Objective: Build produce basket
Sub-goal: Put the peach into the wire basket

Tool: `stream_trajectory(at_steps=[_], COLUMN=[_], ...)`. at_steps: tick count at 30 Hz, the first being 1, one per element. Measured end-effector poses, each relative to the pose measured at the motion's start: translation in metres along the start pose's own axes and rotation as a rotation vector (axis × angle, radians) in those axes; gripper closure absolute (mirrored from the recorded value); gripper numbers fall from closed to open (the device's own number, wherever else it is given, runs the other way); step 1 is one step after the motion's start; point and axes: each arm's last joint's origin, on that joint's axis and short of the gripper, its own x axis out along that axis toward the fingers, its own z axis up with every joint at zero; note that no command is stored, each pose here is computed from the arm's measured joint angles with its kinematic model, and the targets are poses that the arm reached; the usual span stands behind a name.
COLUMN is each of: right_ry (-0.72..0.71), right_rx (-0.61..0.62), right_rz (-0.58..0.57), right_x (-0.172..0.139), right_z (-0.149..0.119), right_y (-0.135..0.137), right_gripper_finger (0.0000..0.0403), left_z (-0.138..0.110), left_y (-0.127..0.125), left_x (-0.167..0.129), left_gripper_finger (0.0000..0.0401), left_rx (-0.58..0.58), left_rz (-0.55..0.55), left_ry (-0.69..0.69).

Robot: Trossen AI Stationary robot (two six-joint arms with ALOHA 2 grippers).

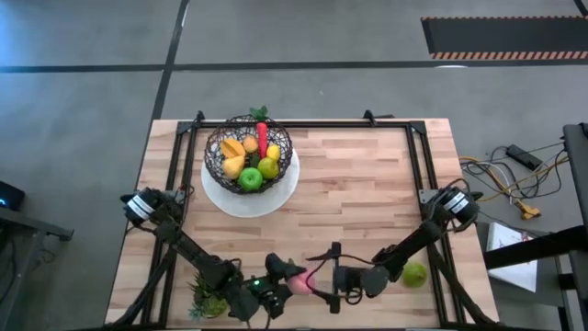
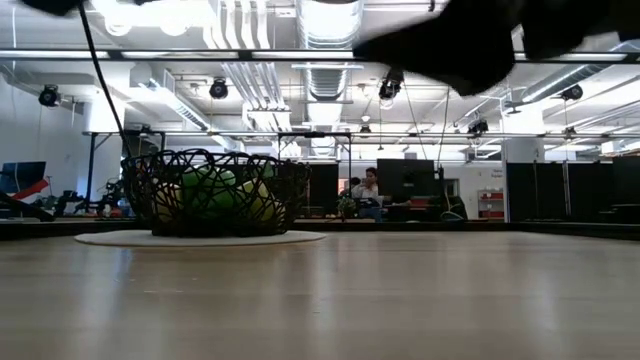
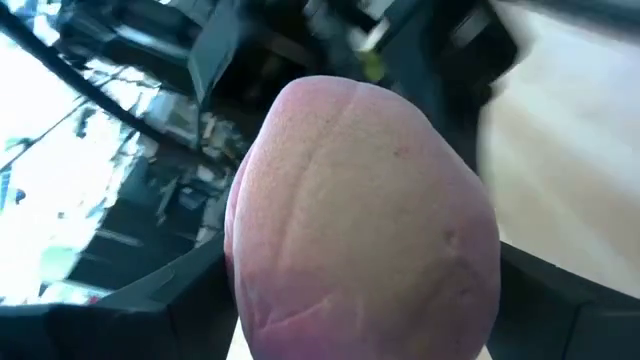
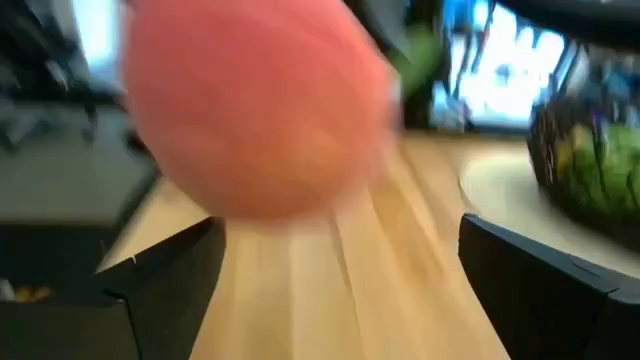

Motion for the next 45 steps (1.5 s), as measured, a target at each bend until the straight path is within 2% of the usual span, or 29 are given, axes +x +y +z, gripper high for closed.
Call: stream_trajectory(at_steps=[2, 6, 9, 11, 13, 16, 21, 25, 29, 33, 37, 40, 45], right_ry=[0.101, 0.306, 0.424, 0.451, 0.442, 0.402, 0.385, 0.377, 0.371, 0.37, 0.369, 0.368, 0.368], right_rx=[0.005, 0.106, 0.226, 0.276, 0.277, 0.248, 0.217, 0.227, 0.234, 0.238, 0.238, 0.24, 0.24], right_rz=[-0.005, 0.019, -0.013, -0.032, -0.047, -0.105, -0.163, -0.159, -0.153, -0.143, -0.137, -0.137, -0.137], right_x=[-0.004, -0.019, -0.031, -0.036, -0.04, -0.042, -0.04, -0.038, -0.038, -0.038, -0.039, -0.039, -0.039], right_z=[-0.002, -0.001, -0.002, -0.003, -0.004, -0.008, -0.018, -0.022, -0.026, -0.026, -0.026, -0.025, -0.026], right_y=[-0.002, -0.008, -0.011, -0.01, -0.007, -0.003, -0.002, 0.001, 0.003, 0.005, 0.006, 0.006, 0.006], right_gripper_finger=[0.0022, 0.0021, 0.0021, 0.0021, 0.0021, 0.0021, 0.0021, 0.0021, 0.0021, 0.0021, 0.0021, 0.0021, 0.0021], left_z=[-0.001, -0.012, -0.025, -0.036, -0.051, -0.076, -0.142, -0.2, -0.251, -0.285, -0.295, -0.295, -0.298], left_y=[-0.004, -0.007, 0.014, 0.039, 0.072, 0.132, 0.22, 0.266, 0.279, 0.28, 0.274, 0.274, 0.275], left_x=[-0.005, -0.018, -0.035, -0.046, -0.055, -0.064, -0.065, -0.066, -0.069, -0.073, -0.071, -0.066, -0.058], left_gripper_finger=[0.0102, 0.0102, 0.0102, 0.0102, 0.0102, 0.0103, 0.01, 0.009, 0.0087, 0.0086, 0.0085, 0.0084, 0.0069], left_rx=[-0.018, -0.089, -0.163, -0.22, -0.293, -0.49, -0.846, -1.023, -1.119, -1.157, -1.149, -1.163, -1.172], left_rz=[-0.041, -0.13, -0.132, -0.084, -0.014, 0.08, 0.091, 0.097, 0.011, -0.001, -0.066, -0.132, -0.139], left_ry=[0.014, 0.128, 0.272, 0.377, 0.475, 0.595, 0.856, 1.009, 1.127, 1.219, 1.244, 1.181, 1.149])
